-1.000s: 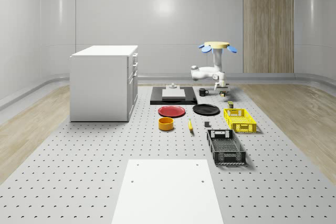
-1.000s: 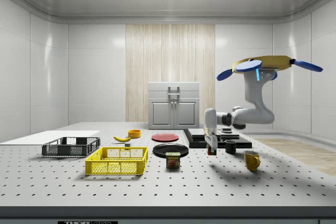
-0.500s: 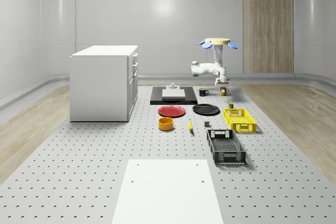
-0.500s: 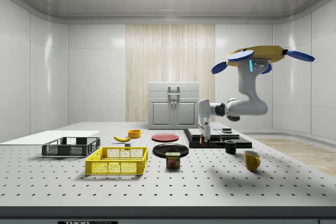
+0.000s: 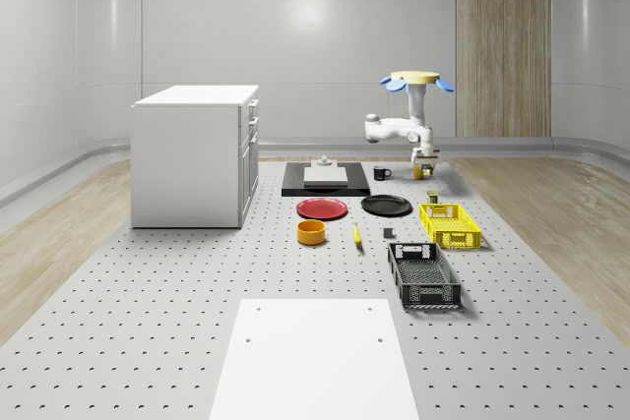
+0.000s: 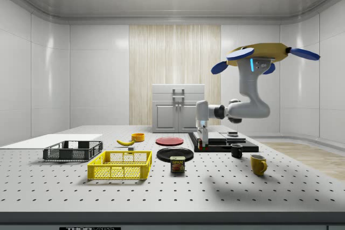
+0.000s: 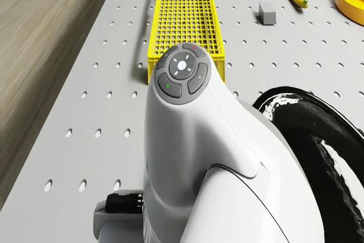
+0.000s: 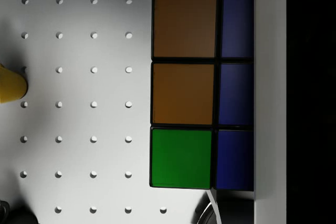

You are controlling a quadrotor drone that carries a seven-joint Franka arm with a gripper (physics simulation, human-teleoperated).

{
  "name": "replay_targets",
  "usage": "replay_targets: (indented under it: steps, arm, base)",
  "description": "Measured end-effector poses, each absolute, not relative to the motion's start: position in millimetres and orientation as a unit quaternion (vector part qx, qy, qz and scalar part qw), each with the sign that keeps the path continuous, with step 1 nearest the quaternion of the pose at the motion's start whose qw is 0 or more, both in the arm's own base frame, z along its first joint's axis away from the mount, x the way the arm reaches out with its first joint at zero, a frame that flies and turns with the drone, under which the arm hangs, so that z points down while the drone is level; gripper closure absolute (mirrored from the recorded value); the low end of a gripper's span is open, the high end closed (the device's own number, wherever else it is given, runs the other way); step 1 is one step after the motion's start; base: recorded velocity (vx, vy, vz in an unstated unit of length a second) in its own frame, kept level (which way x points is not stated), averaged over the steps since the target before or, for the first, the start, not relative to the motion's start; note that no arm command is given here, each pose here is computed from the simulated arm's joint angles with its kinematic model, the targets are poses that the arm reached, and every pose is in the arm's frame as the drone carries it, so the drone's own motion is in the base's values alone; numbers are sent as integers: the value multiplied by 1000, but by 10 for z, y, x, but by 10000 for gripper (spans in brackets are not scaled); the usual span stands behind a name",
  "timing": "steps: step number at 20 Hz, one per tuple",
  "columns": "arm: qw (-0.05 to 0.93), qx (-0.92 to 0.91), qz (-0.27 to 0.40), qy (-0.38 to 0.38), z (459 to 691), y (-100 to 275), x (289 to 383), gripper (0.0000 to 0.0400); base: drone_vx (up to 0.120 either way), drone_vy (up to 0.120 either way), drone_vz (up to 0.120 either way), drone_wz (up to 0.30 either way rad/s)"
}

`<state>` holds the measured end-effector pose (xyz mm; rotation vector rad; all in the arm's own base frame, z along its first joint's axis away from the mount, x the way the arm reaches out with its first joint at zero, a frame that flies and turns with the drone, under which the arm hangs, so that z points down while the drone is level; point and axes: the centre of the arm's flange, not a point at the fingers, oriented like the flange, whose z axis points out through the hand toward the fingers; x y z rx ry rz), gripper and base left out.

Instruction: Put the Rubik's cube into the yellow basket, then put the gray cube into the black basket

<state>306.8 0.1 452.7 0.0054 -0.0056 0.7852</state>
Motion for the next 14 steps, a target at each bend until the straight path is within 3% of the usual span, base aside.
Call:
replay_targets:
  steps: [14]
  arm:
    - [924, 3, 383, -3, 4526, 1, 3068, 79]
  base:
    - [120, 0, 0, 0]
